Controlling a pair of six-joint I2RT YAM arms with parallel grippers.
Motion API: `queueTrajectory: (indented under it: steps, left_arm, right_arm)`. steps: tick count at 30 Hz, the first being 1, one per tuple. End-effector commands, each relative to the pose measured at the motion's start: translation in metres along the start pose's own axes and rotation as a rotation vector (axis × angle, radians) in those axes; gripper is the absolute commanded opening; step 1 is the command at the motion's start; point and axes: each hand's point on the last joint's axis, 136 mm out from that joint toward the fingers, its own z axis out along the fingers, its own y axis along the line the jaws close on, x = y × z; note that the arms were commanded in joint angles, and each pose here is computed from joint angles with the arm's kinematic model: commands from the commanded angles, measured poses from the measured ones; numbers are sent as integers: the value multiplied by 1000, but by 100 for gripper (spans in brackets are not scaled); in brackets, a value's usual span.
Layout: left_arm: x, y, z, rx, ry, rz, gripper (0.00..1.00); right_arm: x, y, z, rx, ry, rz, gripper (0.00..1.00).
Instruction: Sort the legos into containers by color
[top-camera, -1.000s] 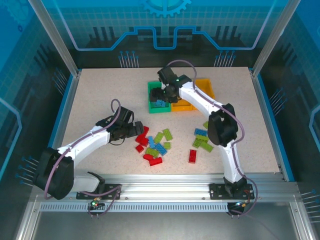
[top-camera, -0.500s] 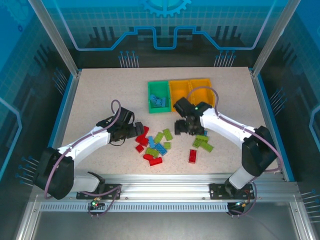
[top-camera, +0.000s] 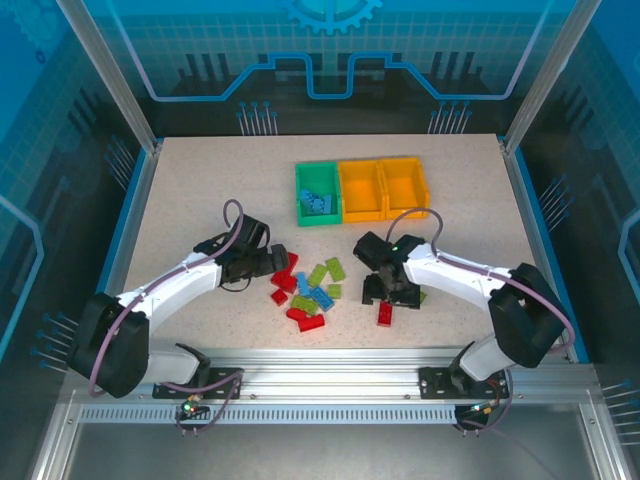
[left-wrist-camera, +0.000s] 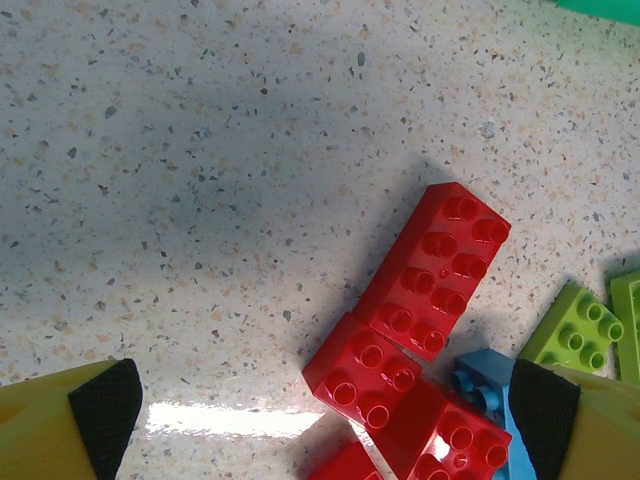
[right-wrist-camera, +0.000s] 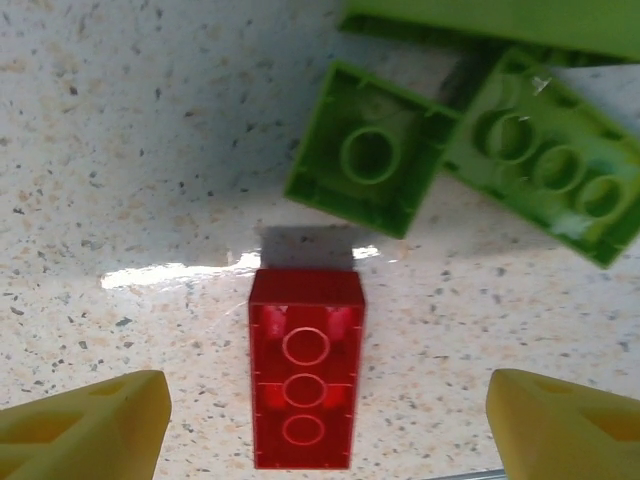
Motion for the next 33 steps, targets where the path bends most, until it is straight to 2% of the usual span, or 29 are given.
queueTrajectory:
  steps: [1, 6, 9, 13, 16, 18, 24, 28, 33]
  left_arm:
    - [-1, -4, -2, 4, 2, 27, 99]
    - [-1, -2, -4, -5, -1, 35, 99]
    - [-1, -1, -3, -9, 1, 38, 99]
    - [-2, -2, -2, -8, 1, 37, 99]
    - [-2, -3, -1, -8, 3, 37, 99]
    - [-2, -2, -2, -9, 3, 38, 99]
    - [-3, 1, -13, -17, -14, 47, 99]
    - [-2, -7, -30, 14, -53, 105, 99]
    - [10, -21, -47, 78, -89, 202, 99]
  right_arm:
    - [9, 10, 12, 2, 51, -5, 82]
    - [21, 10, 33, 14, 101, -7, 72]
    - [23, 12, 38, 3, 108, -11, 57]
    - [19, 14, 31, 18, 89, -30, 41]
    - [14, 19, 23, 6, 69, -50, 34]
    - [5, 28, 11, -27, 31, -72, 33]
    - [-58, 51, -42, -120, -115, -123, 33]
    - [-126, 53, -69, -182, -214, -93, 33]
    - [-198, 56, -73, -264, -250, -42, 33]
